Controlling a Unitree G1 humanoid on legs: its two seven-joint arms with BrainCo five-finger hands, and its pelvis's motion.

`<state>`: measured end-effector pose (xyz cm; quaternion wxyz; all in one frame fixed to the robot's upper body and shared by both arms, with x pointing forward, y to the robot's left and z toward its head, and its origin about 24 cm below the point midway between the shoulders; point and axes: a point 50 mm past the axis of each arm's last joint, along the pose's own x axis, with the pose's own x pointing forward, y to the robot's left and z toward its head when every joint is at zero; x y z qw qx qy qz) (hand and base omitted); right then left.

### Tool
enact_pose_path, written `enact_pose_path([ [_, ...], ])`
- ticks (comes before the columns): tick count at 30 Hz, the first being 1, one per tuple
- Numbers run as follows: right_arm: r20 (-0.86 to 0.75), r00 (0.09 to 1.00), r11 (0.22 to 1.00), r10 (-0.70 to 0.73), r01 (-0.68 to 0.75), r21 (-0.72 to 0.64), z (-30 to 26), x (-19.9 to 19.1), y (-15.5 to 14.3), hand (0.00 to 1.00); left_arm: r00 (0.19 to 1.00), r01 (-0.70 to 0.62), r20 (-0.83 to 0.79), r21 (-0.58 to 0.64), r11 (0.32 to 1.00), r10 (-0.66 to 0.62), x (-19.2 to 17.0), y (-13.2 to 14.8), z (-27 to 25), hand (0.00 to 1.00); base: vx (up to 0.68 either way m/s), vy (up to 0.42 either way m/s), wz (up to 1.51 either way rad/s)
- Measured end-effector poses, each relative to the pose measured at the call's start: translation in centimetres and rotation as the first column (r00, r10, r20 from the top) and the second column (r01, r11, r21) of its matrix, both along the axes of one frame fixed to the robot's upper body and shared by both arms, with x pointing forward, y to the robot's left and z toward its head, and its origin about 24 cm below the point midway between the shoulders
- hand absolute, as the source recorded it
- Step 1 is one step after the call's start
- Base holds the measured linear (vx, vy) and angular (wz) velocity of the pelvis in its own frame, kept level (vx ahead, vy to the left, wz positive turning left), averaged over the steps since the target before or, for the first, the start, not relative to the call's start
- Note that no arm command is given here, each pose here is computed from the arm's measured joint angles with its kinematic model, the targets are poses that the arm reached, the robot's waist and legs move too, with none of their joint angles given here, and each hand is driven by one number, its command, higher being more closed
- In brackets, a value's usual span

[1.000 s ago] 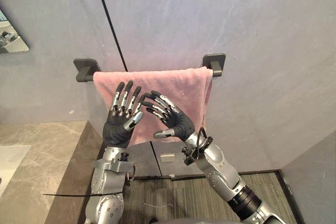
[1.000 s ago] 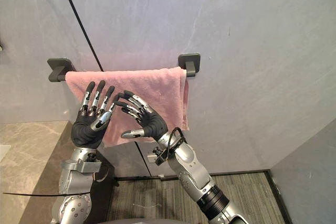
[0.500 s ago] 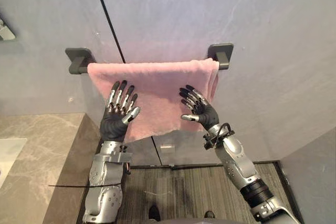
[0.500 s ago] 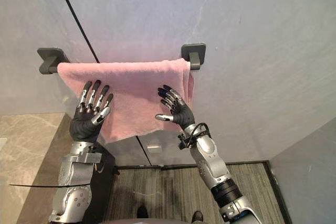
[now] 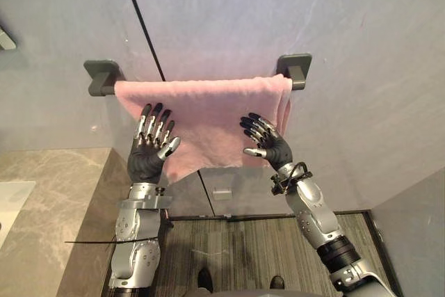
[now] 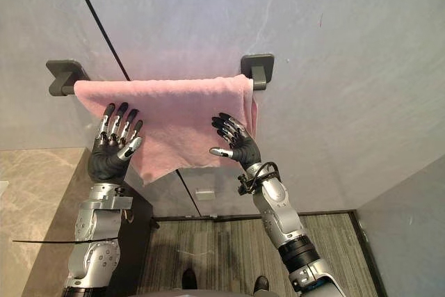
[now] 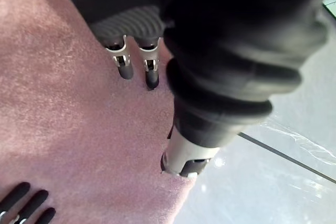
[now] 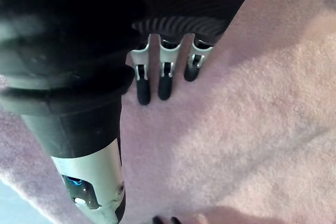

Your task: Organize washtable

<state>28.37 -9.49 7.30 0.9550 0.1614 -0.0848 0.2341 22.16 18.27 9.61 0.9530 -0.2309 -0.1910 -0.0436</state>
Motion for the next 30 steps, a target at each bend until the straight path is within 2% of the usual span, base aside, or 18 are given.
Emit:
enact_pose_path([
  [3,-0.053,0.999,1.0,-0.003,0.003,0.0,-1.4,-0.8,0.0,0.0,0.997,-0.021,-0.078,-0.003,1.0,0.021,-0.1,0.0,-1.9,0.0,0.0,0.0,0.0],
  [7,-0.202,0.979,0.998,-0.037,0.026,-0.053,-5.6,-3.8,-1.0,0.0,0.945,-0.069,-0.317,0.026,0.997,0.074,-2.1,0.4,-7.2,0.0,0.05,-0.007,-0.01],
  [9,-0.297,0.953,0.993,-0.065,0.033,-0.11,-8.3,-5.3,-1.9,0.0,0.886,-0.101,-0.453,0.016,0.995,0.097,-3.6,0.6,-10.3,0.0,0.08,-0.029,0.03],
  [11,-0.405,0.909,0.986,-0.101,0.036,-0.166,-11.0,-6.8,-2.7,0.0,0.795,-0.114,-0.598,0.024,0.993,0.106,-5.5,1.0,-13.8,0.0,0.05,-0.018,0.03],
  [14,-0.515,0.839,0.959,-0.179,0.031,-0.283,-14.3,-8.7,-4.4,0.0,0.622,-0.132,-0.771,0.065,0.989,0.134,-8.3,1.6,-18.2,0.0,-0.02,-0.012,0.09],
  [16,-0.596,0.751,0.934,-0.285,0.078,-0.349,-16.6,-10.6,-6.4,0.0,0.497,-0.118,-0.851,0.126,0.985,0.168,-9.5,1.4,-20.6,0.0,-0.09,-0.01,0.34],
  [17,-0.617,0.721,0.926,-0.315,0.091,-0.366,-17.1,-11.2,-6.8,0.0,0.465,-0.104,-0.867,0.148,0.984,0.179,-10.0,1.3,-21.1,0.0,-0.14,-0.021,0.34],
  [18,-0.651,0.653,0.903,-0.386,0.122,-0.412,-18.3,-12.6,-8.0,0.0,0.402,-0.064,-0.893,0.191,0.979,0.201,-10.9,1.1,-22.1,0.0,-0.12,0.004,0.21],
  [20,-0.692,0.566,0.882,-0.447,0.149,-0.448,-19.6,-14.6,-8.6,0.0,0.357,-0.04,-0.907,0.223,0.974,0.222,-11.1,1.0,-22.6,0.0,-0.11,0.018,0.03],
  [22,-0.735,0.393,0.831,-0.552,0.191,-0.522,-21.1,-19.9,-11.1,0.0,0.299,-0.062,-0.925,0.227,0.972,0.235,-12.5,0.6,-23.3,0.0,-0.14,0.119,-0.31],
  [25,-0.735,0.3,0.794,-0.608,0.246,-0.556,-21.3,-21.3,-12.4,0.0,0.278,-0.054,-0.932,0.228,0.972,0.234,-12.4,-0.2,-23.6,0.0,-0.12,0.219,-0.18],
  [30,-0.753,0.3,0.809,-0.586,0.273,-0.521,-21.3,-20.7,-11.1,0.0,0.365,0.044,-0.898,0.279,0.959,0.245,-8.9,-0.9,-22.7,0.0,-0.32,0.181,-0.15],
])
